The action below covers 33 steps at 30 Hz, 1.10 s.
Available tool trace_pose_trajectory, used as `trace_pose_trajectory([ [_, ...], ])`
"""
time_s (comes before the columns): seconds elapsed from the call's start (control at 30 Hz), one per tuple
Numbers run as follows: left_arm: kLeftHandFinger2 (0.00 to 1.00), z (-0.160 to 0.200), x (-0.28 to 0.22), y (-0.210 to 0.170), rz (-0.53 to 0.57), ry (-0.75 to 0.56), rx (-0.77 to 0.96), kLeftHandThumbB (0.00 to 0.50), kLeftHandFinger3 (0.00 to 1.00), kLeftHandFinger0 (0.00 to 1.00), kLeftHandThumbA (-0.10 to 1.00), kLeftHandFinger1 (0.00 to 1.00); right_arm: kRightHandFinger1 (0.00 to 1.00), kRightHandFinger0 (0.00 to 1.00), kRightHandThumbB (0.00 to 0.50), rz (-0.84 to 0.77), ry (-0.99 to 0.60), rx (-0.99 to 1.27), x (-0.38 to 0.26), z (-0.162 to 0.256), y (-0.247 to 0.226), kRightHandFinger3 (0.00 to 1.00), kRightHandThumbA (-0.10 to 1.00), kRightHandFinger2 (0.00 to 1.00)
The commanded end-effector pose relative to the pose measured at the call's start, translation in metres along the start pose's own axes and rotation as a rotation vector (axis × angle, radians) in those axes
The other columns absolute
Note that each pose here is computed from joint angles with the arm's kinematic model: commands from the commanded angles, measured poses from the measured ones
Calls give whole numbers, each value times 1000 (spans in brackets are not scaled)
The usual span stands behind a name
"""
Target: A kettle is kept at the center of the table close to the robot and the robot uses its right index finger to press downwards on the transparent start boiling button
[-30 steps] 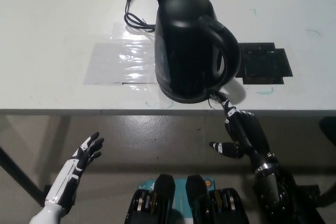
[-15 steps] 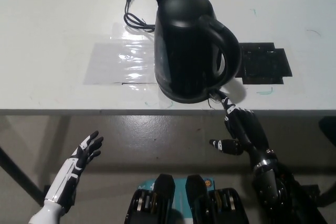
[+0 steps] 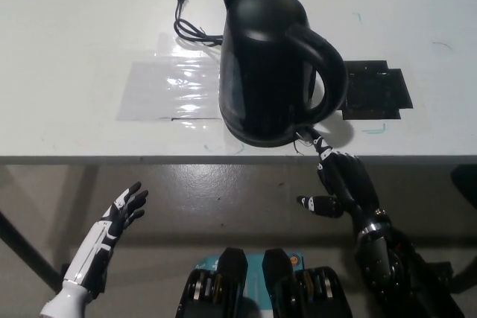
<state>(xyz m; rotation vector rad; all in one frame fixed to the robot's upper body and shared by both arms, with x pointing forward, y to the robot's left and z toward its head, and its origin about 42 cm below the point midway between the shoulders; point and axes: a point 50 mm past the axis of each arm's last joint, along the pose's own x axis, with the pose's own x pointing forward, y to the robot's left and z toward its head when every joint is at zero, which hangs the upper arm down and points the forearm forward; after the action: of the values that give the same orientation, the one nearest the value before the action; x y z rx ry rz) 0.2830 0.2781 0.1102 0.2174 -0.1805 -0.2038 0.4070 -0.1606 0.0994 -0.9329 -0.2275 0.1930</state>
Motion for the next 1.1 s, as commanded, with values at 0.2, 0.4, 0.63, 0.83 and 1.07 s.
trace_pose_trajectory([
  [0.2,1000,12,6,7,-17,-66,20,294,1000,1000,1000,1000,209,189,323,-174,-182,76,-9,26,-27,1000,1000,290],
  [0.4,1000,11,7,7,-16,-60,23,310,1000,1000,1000,1000,1000,1000,415,-252,-402,83,-33,60,-51,1000,1000,1000],
  [0.63,1000,12,7,7,-15,-61,22,302,1000,1000,1000,1000,1000,1000,339,-370,-614,123,-74,95,-75,1000,1000,1000],
  [0.83,1000,11,8,7,-12,-60,22,310,1000,1000,1000,1000,1000,1000,334,-385,-635,145,-106,92,-81,1000,1000,1000],
  [1.07,1000,10,7,8,-12,-64,20,289,1000,1000,1000,1000,1000,1000,338,-421,-503,115,-147,55,-81,1000,1000,1000],
])
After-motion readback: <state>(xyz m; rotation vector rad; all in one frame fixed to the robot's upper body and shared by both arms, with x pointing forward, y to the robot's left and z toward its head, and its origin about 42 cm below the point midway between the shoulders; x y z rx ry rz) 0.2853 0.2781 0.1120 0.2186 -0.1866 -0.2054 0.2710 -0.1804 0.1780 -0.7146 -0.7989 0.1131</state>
